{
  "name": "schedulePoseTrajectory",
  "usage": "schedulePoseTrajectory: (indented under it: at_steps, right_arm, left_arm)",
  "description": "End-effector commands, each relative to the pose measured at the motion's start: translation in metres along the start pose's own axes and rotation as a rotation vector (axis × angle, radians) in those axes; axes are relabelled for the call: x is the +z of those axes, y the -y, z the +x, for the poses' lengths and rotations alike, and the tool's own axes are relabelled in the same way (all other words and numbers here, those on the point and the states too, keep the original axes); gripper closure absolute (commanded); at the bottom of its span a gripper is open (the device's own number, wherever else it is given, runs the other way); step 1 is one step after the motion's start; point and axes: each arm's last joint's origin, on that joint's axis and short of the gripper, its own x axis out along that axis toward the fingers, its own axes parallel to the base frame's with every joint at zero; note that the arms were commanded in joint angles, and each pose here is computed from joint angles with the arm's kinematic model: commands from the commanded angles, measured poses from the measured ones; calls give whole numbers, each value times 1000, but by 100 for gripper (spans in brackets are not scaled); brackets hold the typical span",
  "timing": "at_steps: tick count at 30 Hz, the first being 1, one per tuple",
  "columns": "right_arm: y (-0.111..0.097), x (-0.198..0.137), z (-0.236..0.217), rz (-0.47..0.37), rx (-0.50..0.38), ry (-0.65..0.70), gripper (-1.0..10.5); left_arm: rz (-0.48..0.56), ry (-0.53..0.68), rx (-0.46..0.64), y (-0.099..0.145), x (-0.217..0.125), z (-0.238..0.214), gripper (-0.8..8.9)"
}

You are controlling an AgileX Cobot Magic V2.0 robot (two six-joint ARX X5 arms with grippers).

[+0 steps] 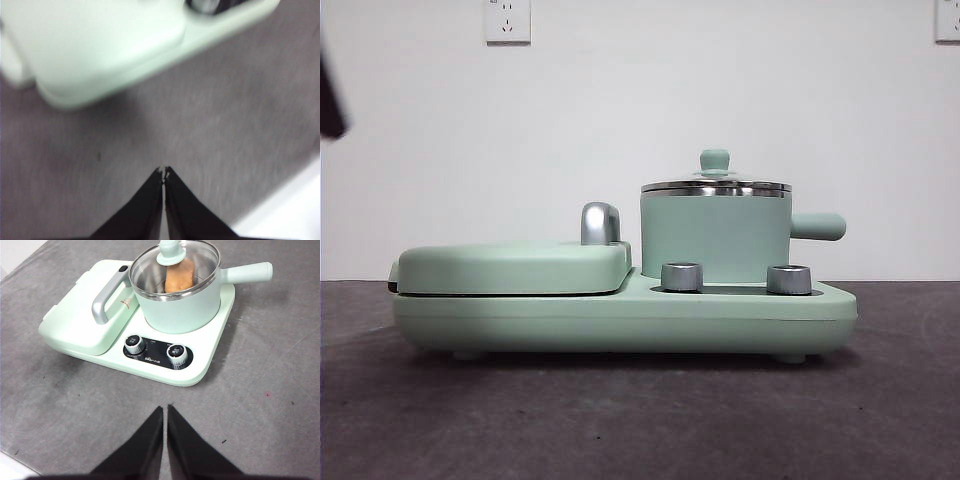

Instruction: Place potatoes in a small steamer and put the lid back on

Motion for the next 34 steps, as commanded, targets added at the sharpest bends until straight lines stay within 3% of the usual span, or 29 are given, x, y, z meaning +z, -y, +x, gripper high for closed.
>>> schedulePoseTrajectory:
  at_steps: [1,3,5,8,12,15,18,21,27,30,34]
  right_arm:
    - [-1,3,-1,-17,7,13,937]
    - [-1,3,-1,-17,6,13,937]
    - [-1,3,-1,-16,6,14,937]
    - [-1,3,-1,-16,6,14,937]
    - [-1,3,-1,-16,5,14,937]
    - [-1,3,-1,-16,6,14,937]
    - [-1,3,-1,-16,6,14,937]
    - [-1,3,-1,-15,6,14,937]
    - [-1,3,-1,-16,6,16,937]
    - [-1,3,-1,-16,6,17,937]
    - [-1,3,-2,-17,7,18,937]
  left_arm:
    - [70,-39,37,-1,-7,-11,804]
    - [243,-8,186,-9,-13,-17,804]
    - [292,63,287,-17,-19,-25,804]
    - [190,251,367,-29,-31,-22,804]
    - [-49,655,465,-46,-47,-10,805]
    - [-103,964,532,-54,-62,0,805]
    - [-220,1154,528,-61,-83,17,788]
    - [-287,1145,469,-66,-102,40,737]
    - [-286,754,435,-73,-124,67,600]
    - [-213,734,468,-76,-125,66,523]
    - [-192,722,521,-80,-127,64,447]
